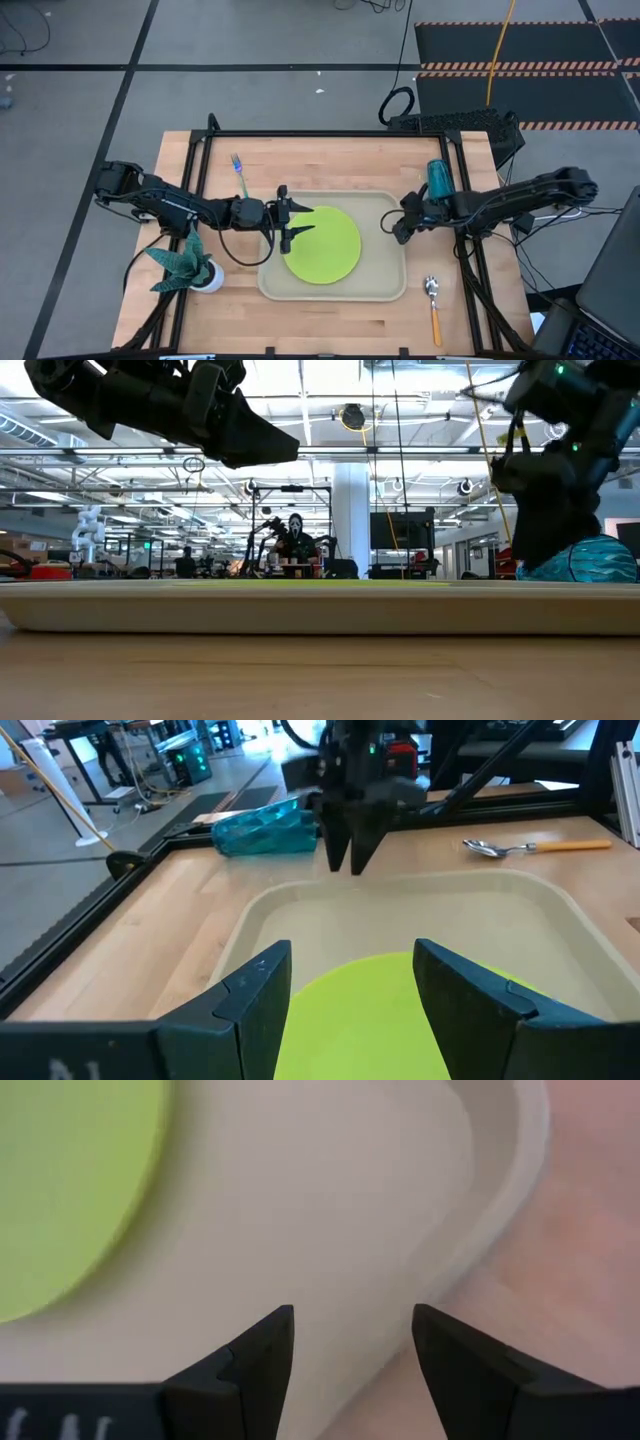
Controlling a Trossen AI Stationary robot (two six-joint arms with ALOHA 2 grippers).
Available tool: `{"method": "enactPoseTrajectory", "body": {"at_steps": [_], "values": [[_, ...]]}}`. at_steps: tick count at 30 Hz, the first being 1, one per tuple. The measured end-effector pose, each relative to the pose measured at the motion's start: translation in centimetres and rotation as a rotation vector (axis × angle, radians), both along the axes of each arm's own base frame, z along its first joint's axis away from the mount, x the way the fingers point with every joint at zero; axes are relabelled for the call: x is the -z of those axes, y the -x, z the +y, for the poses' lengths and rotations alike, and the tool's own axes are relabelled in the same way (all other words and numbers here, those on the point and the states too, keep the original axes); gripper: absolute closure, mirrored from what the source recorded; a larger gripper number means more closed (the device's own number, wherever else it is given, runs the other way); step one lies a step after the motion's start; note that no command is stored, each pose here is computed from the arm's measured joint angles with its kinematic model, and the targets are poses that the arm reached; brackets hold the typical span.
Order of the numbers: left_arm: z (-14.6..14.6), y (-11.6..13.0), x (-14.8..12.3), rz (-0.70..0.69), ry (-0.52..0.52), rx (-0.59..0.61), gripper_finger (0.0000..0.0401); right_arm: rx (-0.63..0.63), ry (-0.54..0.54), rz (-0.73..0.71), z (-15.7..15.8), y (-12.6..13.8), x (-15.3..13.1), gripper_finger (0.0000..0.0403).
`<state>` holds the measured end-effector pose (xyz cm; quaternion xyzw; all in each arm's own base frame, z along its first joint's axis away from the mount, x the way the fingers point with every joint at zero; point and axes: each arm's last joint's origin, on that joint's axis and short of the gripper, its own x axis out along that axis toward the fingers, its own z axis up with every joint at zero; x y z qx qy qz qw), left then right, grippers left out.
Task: Pick and place plate/cup/fork/spoon on tray
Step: Put the blue cup on the gray serving tray
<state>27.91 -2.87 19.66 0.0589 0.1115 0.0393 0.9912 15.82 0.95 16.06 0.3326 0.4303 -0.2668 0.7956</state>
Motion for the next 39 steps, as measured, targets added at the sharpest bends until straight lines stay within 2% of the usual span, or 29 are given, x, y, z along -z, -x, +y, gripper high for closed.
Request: {"method": "enactPoseTrajectory", "body": {"at_steps": [4,8,14,18,21,28,33,39], "values": [[0.0,0.0,-0.1,-0.010,0.001,0.000,0.0187,-0.039,0.076,-0.031,-0.1,0.0,-2.9,0.0204],[0.0,0.0,-0.2,-0.018,0.004,0.000,0.0187,-0.048,0.148,0.023,-0.4,0.9,-5.5,0.0204],[0.1,0.0,-0.2,-0.029,0.033,-0.028,0.0187,-0.033,0.234,0.314,-0.9,3.8,-7.4,0.0204],[0.1,0.0,-0.2,-0.032,0.056,-0.039,0.0187,-0.051,0.254,0.500,-1.0,5.1,-7.3,0.0204],[0.1,0.0,-0.2,-0.034,0.067,-0.057,0.0187,-0.091,0.283,0.554,-1.0,4.8,-7.1,0.0208],[0.2,0.0,-0.2,-0.032,0.082,-0.088,0.0187,-0.223,0.428,0.789,-1.2,3.9,-6.1,0.0232],[0.2,0.0,-0.1,-0.023,0.092,-0.090,0.0187,-0.353,0.444,0.906,-1.2,3.1,-5.3,0.0240],[0.2,0.0,-0.1,-0.023,0.092,-0.091,0.0187,-0.473,0.453,0.984,-1.1,2.6,-4.8,0.0235]]}}
